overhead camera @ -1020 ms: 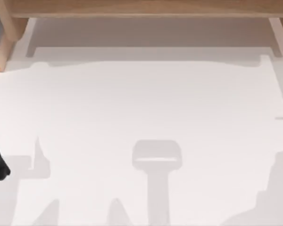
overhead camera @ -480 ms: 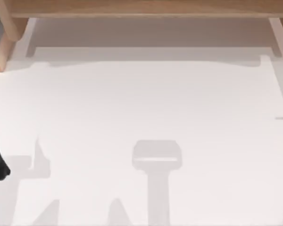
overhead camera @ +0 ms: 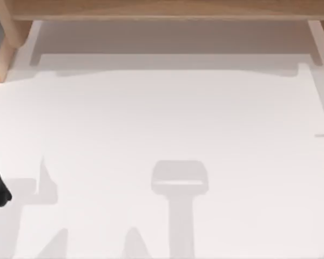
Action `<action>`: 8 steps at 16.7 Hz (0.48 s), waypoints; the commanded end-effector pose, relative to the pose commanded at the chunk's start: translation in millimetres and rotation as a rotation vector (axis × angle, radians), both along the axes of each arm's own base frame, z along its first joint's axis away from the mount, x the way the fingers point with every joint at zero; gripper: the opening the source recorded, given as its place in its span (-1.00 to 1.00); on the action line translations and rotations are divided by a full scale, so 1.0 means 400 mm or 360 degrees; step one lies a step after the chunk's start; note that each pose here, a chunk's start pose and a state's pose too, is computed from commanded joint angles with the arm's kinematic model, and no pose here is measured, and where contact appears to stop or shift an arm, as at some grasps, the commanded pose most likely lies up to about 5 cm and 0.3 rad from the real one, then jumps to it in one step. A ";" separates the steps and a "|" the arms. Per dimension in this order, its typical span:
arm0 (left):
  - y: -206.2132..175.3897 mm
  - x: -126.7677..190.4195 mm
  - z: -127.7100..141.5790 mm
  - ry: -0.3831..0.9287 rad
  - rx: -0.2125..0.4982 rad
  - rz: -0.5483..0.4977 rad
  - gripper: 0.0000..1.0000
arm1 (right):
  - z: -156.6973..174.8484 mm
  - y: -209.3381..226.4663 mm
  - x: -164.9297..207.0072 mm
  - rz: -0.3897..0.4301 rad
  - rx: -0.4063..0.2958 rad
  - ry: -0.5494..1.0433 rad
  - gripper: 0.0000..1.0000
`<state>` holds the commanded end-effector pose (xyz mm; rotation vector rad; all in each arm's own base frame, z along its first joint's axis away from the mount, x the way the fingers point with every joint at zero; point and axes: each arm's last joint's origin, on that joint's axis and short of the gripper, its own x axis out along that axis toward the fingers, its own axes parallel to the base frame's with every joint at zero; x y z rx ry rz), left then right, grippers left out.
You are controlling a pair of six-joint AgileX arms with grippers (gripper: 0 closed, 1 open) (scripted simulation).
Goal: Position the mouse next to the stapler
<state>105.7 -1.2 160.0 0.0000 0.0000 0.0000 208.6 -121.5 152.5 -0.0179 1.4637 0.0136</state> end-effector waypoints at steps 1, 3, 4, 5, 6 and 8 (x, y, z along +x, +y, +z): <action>0.000 0.000 0.000 0.0000 0.0000 0.0000 1.00 | 0.001 -0.001 0.001 0.0000 -0.0004 -0.0007 -1.00; 0.000 0.000 0.000 0.0000 0.0000 0.0000 1.00 | 0.003 -0.002 0.002 -0.0001 -0.0013 -0.0025 -1.00; 0.000 0.000 0.000 0.0000 0.0000 0.0000 1.00 | 0.005 -0.003 0.003 -0.0001 -0.0018 -0.0034 -1.00; 0.000 0.000 0.000 0.0000 0.0000 0.0000 1.00 | 0.006 -0.004 0.005 -0.0001 -0.0023 -0.0044 -1.00; 0.000 0.000 0.000 0.0000 0.0000 0.0000 1.00 | 0.007 -0.005 0.006 -0.0002 -0.0029 -0.0054 -1.00; 0.000 0.000 0.000 0.0000 0.0000 0.0000 1.00 | 0.009 -0.007 0.008 -0.0002 -0.0039 -0.0072 -1.00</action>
